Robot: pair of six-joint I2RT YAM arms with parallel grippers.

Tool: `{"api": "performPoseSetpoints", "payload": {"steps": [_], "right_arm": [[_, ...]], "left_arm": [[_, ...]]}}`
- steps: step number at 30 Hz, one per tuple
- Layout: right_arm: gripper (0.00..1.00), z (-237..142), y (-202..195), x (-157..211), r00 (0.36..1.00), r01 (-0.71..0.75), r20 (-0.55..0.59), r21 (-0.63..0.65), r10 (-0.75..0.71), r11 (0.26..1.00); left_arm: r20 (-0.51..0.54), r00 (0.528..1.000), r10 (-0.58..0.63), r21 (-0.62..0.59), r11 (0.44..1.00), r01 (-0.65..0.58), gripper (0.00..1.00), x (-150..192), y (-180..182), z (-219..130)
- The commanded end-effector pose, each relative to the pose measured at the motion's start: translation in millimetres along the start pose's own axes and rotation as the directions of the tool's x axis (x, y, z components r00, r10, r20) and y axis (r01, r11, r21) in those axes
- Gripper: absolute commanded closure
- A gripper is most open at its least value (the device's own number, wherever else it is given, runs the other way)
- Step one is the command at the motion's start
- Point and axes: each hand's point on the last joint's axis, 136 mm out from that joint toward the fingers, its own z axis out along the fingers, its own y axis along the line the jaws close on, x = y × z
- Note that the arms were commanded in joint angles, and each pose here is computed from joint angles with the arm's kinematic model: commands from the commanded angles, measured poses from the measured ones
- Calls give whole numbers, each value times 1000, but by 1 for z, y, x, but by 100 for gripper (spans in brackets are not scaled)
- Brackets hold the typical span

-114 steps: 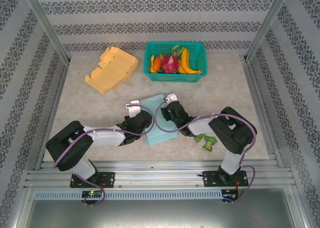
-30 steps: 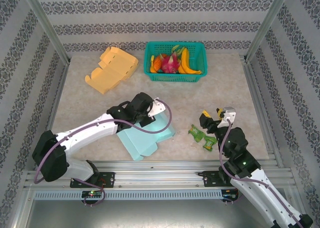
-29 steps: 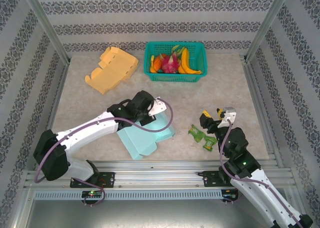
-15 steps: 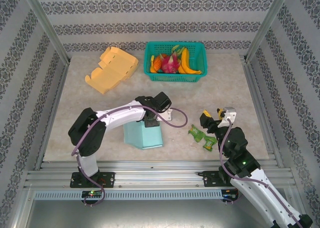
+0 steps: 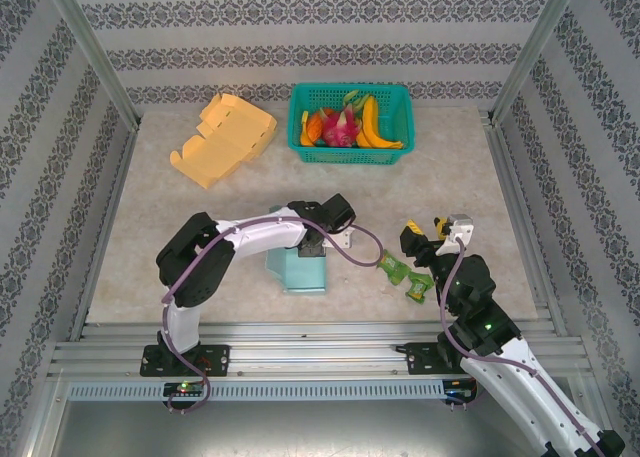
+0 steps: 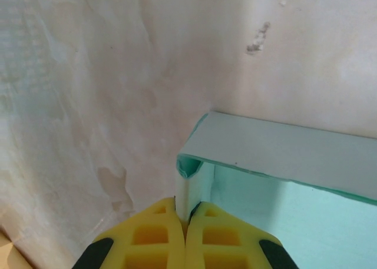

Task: Fold the paper box

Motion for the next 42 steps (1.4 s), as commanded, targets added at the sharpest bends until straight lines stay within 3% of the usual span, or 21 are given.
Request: {"api": "performPoseSetpoints", "payload": {"steps": [1,9,21,42], "right_arm": [[30,0,0,-1,1000,-17,4,-5,17,1000],[30,1,-1,3,1000,-15,-5,1,15,1000],[30,2,-3,5,1000,-12,-11,10,12,1000],[30,4,-4,10,1000,-9,-25,14,9,1000]], "left_arm": [[-30,998,57,9,998,-57,95,1,-25,28],[-26,996,82,-13,997,-82,89,0,-40,43],[23,997,68,-59,996,-66,81,-8,-34,42],[172,984,-53,-172,982,83,66,-39,23,-31]]}}
